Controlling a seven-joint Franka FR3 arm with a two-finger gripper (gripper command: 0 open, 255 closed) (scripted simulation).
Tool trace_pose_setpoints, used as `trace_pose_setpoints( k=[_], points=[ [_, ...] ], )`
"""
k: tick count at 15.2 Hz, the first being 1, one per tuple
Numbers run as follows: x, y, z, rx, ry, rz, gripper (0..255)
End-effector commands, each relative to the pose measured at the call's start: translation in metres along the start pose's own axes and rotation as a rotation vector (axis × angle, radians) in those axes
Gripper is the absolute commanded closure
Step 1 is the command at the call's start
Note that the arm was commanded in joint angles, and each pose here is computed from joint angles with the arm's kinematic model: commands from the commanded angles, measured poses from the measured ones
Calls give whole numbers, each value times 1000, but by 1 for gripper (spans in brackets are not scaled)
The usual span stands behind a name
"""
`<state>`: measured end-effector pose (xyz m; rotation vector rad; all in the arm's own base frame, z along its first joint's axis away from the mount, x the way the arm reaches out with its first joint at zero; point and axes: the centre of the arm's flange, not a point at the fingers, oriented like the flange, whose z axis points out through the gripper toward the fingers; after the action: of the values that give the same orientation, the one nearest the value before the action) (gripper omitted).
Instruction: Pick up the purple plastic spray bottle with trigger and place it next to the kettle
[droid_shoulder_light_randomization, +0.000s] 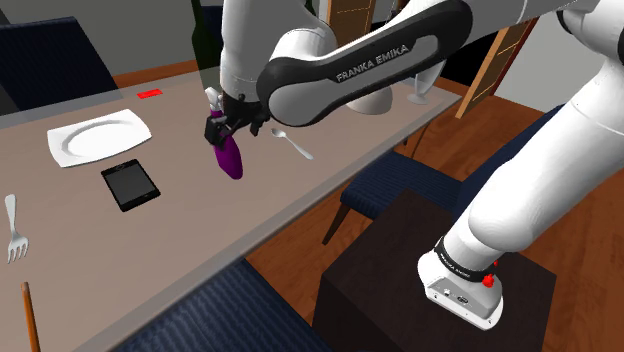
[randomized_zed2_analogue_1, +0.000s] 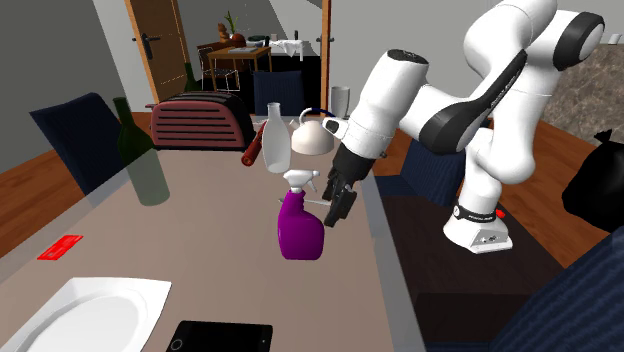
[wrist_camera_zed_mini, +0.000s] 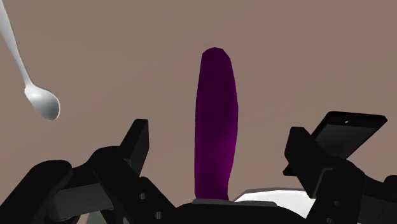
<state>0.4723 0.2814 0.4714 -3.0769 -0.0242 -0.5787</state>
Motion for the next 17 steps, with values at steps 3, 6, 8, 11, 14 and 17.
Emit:
trace_pose_setpoints(
  k=[3,6,8,11,14,17],
  points=[
    [3,-5,22,1,7,1,0],
    [3,-5,38,1,7,1,0],
    [3,-5,41,1,7,1,0],
    [3,-5,41,1,7,1,0],
    [3,-5,41,1,7,1,0],
    [3,-5,41,1,7,1,255]
  ],
)
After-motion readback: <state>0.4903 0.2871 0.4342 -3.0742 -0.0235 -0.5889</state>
